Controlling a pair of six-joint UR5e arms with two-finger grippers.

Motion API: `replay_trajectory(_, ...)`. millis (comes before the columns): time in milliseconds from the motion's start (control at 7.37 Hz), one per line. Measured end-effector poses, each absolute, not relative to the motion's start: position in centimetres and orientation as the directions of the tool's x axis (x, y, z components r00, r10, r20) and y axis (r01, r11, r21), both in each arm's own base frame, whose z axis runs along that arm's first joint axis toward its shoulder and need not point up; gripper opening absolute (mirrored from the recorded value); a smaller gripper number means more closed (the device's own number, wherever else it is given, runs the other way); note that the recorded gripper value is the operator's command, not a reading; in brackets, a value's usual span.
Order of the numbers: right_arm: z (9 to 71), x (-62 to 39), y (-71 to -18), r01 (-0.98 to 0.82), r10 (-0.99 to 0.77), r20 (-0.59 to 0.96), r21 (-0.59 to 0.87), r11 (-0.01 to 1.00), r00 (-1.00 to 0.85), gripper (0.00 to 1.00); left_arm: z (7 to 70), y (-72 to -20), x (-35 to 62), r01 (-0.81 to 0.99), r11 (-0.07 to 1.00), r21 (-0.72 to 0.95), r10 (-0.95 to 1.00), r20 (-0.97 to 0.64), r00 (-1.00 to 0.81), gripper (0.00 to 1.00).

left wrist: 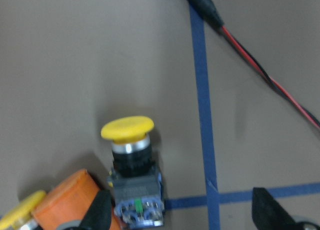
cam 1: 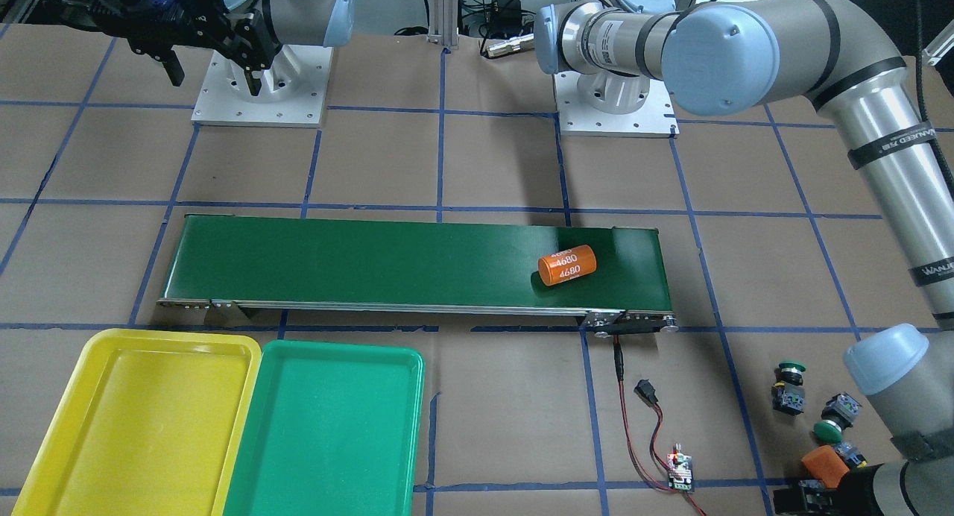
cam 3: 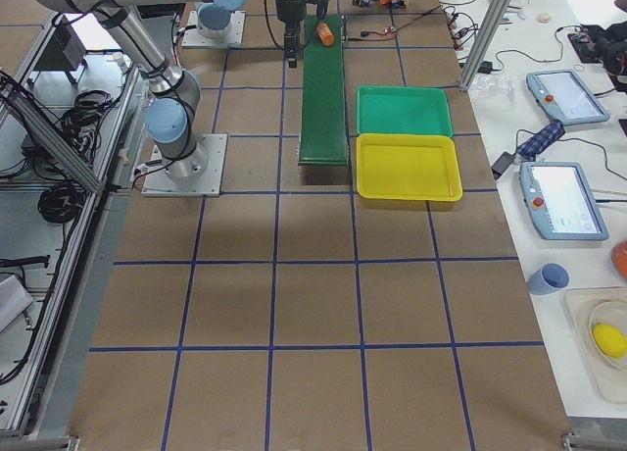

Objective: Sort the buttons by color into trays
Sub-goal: 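Return the left gripper to the cluster and grasp a yellow-capped button, then place the yellow-capped button on the belt and open the left gripper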

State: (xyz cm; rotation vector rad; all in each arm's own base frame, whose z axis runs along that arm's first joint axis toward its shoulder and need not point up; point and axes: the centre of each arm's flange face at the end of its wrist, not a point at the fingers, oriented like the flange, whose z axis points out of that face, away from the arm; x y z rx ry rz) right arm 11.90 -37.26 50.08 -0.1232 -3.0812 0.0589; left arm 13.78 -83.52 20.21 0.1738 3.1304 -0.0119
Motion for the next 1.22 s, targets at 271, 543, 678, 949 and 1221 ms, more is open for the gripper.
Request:
replay_trajectory(271, 50.1, 11.9, -37.2, 0.079, 0.081, 0.051, -0.043, 0.996, -0.995, 1.0, 18.8, -83.8, 14.6, 0.108, 0.994, 0.004, 0.108, -0.001, -0.994, 1.0)
replay_trajectory(543, 50.1, 11.9, -37.2, 0.079, 0.081, 0.052, -0.041, 0.996, -0.995, 1.0, 18.4, -83.7, 15.0, 0.105, 0.994, 0.013, 0.105, 0.004, -0.994, 1.0)
replay_trajectory(678, 50.1, 11.9, -37.2, 0.078, 0.08, 0.055, -0.04, 0.996, -0.995, 1.0, 18.1, -83.5, 15.5, 0.1, 0.995, 0.021, 0.1, 0.01, -0.995, 0.78)
replay_trajectory(949, 50.1, 11.9, -37.2, 0.079, 0.081, 0.053, -0.04, 0.996, -0.995, 1.0, 18.0, -83.2, 16.4, 0.092, 0.995, 0.03, 0.091, 0.018, -0.996, 0.0)
replay_trajectory(1221, 50.1, 12.0, -37.2, 0.079, 0.081, 0.049, -0.04, 0.996, -0.996, 1.0, 18.0, -83.1, 16.6, 0.092, 0.995, 0.037, 0.091, 0.018, -0.996, 0.0)
